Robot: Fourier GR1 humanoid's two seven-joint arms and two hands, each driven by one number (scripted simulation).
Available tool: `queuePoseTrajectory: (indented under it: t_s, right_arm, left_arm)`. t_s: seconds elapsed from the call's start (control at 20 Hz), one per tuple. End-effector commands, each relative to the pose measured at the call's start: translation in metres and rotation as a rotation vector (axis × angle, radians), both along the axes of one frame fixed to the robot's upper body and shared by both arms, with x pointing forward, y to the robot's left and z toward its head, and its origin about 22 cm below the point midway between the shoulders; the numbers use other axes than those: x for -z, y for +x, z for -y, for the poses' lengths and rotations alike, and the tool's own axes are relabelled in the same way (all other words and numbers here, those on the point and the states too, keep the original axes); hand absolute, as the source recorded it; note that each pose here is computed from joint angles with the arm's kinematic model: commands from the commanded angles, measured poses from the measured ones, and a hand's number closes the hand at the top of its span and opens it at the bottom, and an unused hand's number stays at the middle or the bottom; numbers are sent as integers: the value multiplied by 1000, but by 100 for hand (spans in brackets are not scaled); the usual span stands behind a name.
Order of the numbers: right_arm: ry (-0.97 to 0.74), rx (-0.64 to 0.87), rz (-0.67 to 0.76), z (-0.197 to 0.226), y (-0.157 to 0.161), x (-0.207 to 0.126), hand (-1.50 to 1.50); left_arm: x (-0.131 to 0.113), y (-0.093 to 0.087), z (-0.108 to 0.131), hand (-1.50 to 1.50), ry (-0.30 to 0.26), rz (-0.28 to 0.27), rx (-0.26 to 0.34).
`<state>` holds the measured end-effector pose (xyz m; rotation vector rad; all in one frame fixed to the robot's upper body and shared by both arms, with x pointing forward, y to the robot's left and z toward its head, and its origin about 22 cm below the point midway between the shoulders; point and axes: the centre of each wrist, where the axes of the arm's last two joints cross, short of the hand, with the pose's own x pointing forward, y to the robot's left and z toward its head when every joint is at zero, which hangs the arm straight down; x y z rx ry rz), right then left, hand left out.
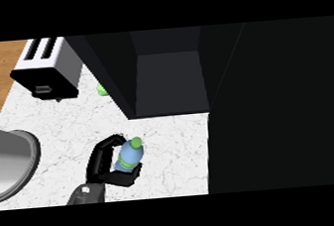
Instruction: Pick up the bottled water, place it into the cabinet and close the cabinet
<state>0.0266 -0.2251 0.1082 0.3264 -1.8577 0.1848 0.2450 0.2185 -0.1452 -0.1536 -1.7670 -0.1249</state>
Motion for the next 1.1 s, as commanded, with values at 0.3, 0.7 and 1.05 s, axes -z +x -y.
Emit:
queuePoseTrajectory:
  t_s: [0.3, 0.7, 1.05]
  right_arm:
    - [9, 1, 53, -1, 1, -32, -150]
    - [21, 13, 60, 14, -4, -21, -150]
    - [10, 6, 48, 12, -9, -25, -150]
  left_arm:
    - [-67, 40, 76, 150, -36, 5, 2]
    - [-110, 82, 107, 150, -25, -27, -23]
    - [-152, 118, 139, 150, 31, -68, -122]
